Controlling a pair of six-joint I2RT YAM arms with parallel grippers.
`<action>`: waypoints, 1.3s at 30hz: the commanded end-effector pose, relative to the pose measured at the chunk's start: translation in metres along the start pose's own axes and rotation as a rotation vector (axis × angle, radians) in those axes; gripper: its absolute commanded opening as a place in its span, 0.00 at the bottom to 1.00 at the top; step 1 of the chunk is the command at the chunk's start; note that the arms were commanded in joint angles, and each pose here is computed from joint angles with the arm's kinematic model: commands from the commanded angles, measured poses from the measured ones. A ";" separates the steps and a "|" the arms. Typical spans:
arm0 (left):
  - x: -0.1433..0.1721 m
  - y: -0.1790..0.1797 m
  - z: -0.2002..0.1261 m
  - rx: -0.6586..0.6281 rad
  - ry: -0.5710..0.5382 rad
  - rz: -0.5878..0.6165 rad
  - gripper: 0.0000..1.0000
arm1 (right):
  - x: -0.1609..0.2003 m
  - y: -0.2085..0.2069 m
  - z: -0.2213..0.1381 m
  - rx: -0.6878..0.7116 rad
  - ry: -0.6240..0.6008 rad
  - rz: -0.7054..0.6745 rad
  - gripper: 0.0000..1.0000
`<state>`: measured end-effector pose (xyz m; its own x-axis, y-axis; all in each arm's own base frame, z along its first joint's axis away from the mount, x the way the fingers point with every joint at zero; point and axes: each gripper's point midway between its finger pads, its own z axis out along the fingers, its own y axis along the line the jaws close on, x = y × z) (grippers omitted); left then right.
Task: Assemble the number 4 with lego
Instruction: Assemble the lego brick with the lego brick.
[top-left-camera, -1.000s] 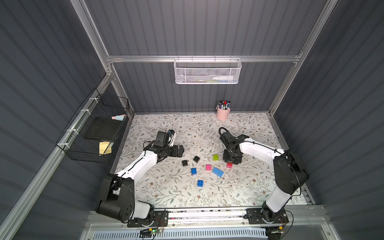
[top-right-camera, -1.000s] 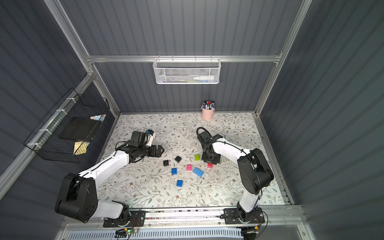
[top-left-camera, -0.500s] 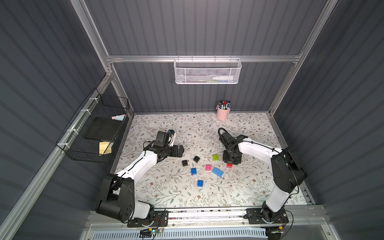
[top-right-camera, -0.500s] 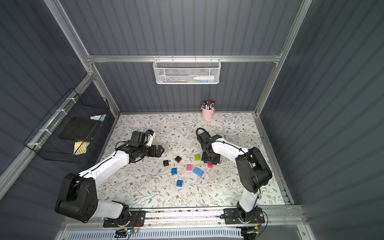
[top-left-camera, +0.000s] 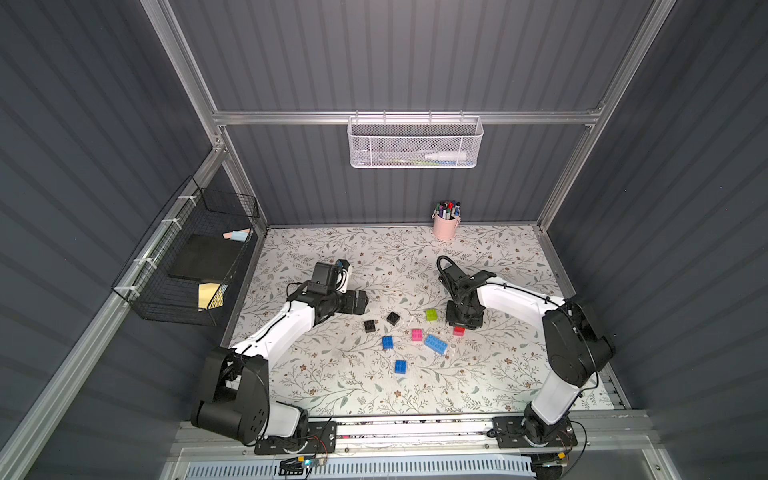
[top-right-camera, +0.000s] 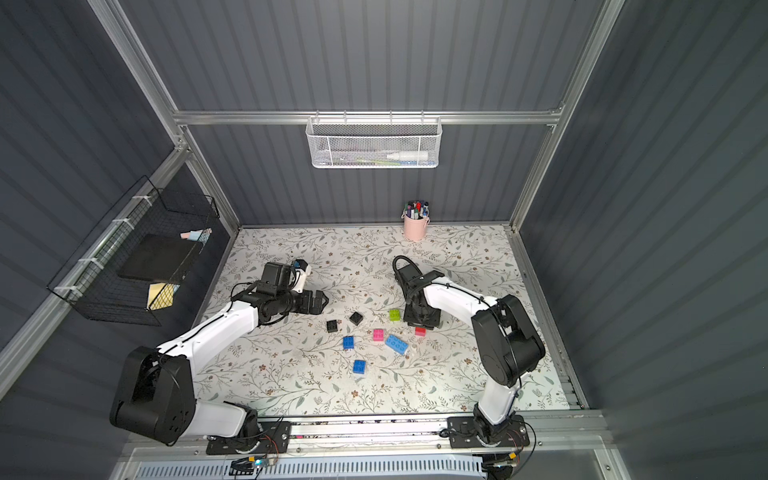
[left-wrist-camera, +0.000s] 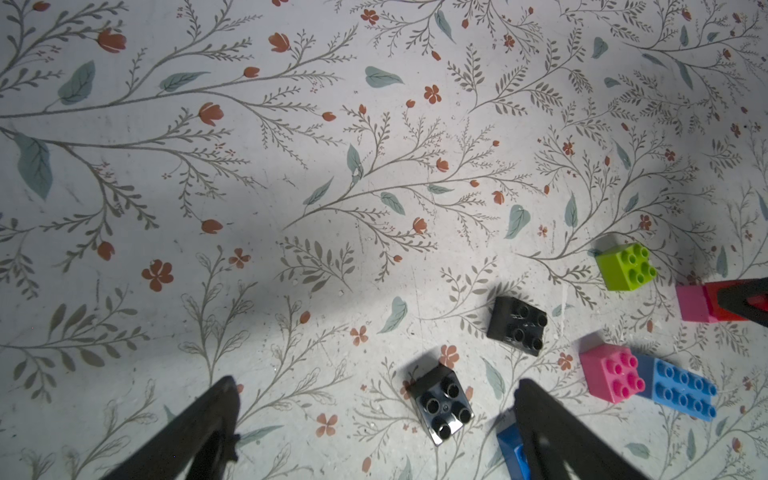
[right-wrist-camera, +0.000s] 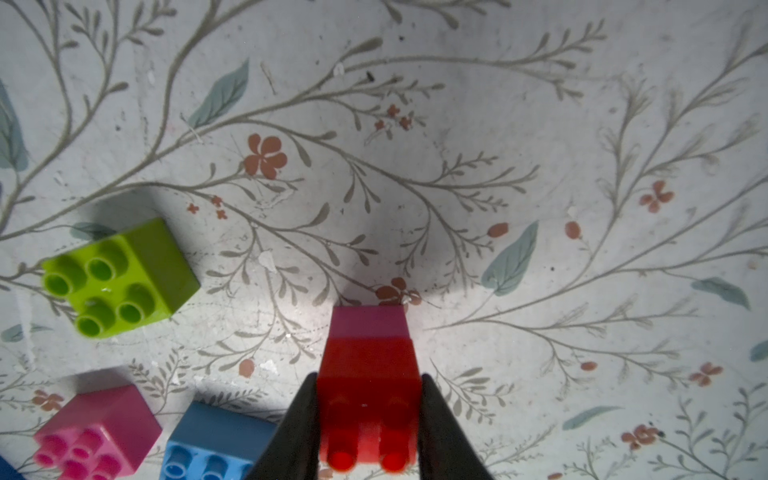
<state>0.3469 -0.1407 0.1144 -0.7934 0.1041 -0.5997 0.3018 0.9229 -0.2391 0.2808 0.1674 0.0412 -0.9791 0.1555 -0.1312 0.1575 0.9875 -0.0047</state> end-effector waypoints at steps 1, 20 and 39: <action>-0.006 -0.004 -0.003 0.015 -0.015 -0.002 0.99 | 0.027 -0.008 0.027 0.028 0.105 0.037 0.16; -0.005 -0.004 -0.002 0.015 -0.013 -0.005 1.00 | 0.031 -0.019 0.031 0.073 0.102 0.035 0.09; -0.005 -0.002 -0.003 0.008 -0.019 -0.003 1.00 | 0.049 -0.013 0.042 0.003 0.126 -0.011 0.10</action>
<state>0.3469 -0.1406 0.1144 -0.7935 0.1038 -0.5996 0.3013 0.9231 -0.2390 0.2808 0.1669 0.0393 -0.9685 0.1713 -0.1809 0.1660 0.9851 0.0441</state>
